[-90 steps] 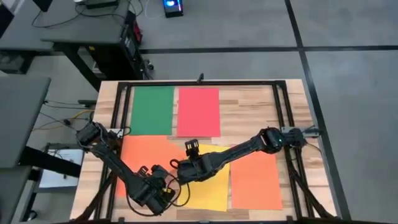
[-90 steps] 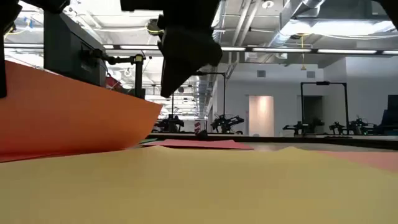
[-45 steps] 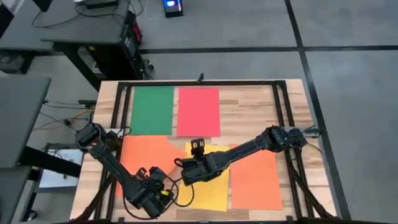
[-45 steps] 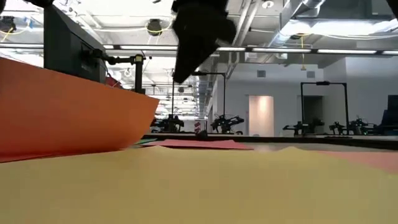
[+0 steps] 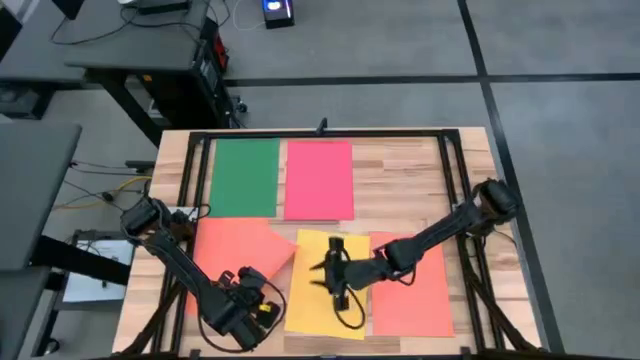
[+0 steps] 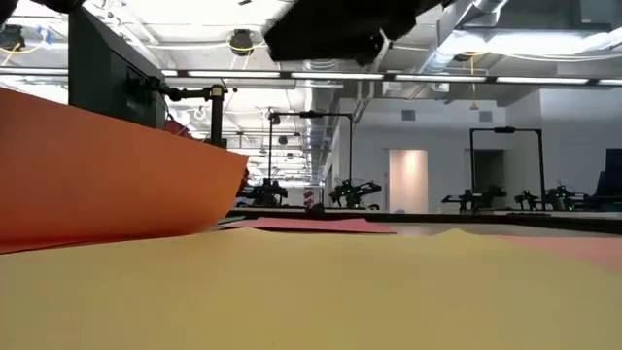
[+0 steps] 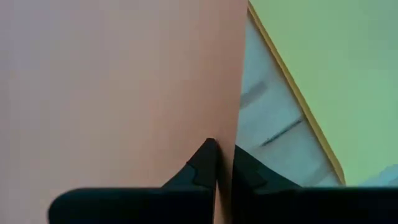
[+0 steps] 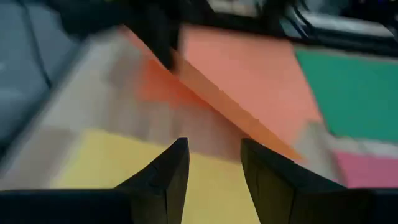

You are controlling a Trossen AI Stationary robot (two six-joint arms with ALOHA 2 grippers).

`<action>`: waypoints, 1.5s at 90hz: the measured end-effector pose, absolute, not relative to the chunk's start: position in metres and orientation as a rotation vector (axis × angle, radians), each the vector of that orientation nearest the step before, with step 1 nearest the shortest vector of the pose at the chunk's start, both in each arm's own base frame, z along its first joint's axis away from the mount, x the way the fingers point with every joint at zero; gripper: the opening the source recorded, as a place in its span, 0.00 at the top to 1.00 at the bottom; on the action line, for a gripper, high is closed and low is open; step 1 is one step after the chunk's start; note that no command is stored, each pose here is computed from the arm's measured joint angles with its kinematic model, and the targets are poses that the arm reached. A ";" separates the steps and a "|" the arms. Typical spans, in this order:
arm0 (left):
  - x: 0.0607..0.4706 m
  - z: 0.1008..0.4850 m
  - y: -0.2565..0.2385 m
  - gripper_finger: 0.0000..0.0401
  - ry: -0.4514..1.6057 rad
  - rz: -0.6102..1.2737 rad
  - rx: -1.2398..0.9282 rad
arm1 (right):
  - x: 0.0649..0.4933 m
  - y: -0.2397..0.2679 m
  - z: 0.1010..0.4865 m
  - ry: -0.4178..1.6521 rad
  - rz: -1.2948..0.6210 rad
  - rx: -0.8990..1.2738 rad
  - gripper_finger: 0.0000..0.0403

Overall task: Organize paper
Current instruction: Stack the orange paper on top of the orange paper

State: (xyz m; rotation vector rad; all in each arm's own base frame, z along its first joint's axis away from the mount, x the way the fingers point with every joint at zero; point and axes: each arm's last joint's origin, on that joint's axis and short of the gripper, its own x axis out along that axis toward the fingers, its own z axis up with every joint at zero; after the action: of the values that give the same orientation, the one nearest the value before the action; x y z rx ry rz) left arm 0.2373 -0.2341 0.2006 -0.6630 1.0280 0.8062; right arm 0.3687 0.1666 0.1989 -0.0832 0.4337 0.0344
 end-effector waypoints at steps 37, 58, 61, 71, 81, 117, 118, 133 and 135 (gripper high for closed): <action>0.241 0.203 -0.227 1.00 1.013 0.896 -0.745 | 0.420 0.146 0.149 0.480 -0.082 0.451 0.67; 0.242 0.204 -0.226 1.00 0.943 0.875 -0.677 | 0.432 0.132 0.165 0.346 -0.108 0.735 0.62; 0.242 0.204 -0.226 1.00 0.929 0.865 -0.659 | 0.433 0.130 0.166 0.337 -0.106 0.774 0.61; 0.243 0.204 -0.226 1.00 0.914 0.838 -0.609 | 0.436 0.120 0.166 0.325 -0.142 0.888 0.58; 0.243 0.204 -0.226 1.00 0.922 0.819 -0.569 | 0.437 0.111 0.163 0.336 -0.184 0.971 0.55; 0.243 0.205 -0.225 1.00 0.924 0.788 -0.506 | 0.439 0.098 0.159 0.372 -0.240 1.152 0.51; 0.243 0.205 -0.225 1.00 0.924 0.787 -0.505 | 0.439 0.098 0.159 0.374 -0.242 1.153 0.51; 0.245 0.205 -0.226 1.00 0.920 0.773 -0.503 | 0.439 0.095 0.159 0.372 -0.253 1.180 0.51; 0.245 0.205 -0.226 1.00 0.918 0.768 -0.504 | 0.439 0.094 0.159 0.370 -0.255 1.181 0.51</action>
State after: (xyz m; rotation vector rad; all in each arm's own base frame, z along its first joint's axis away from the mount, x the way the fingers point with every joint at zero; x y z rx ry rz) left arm 0.2449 -0.2264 0.2047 -0.5040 0.9180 0.7680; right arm 0.4395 0.0944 0.1586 1.1813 0.3703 -0.2550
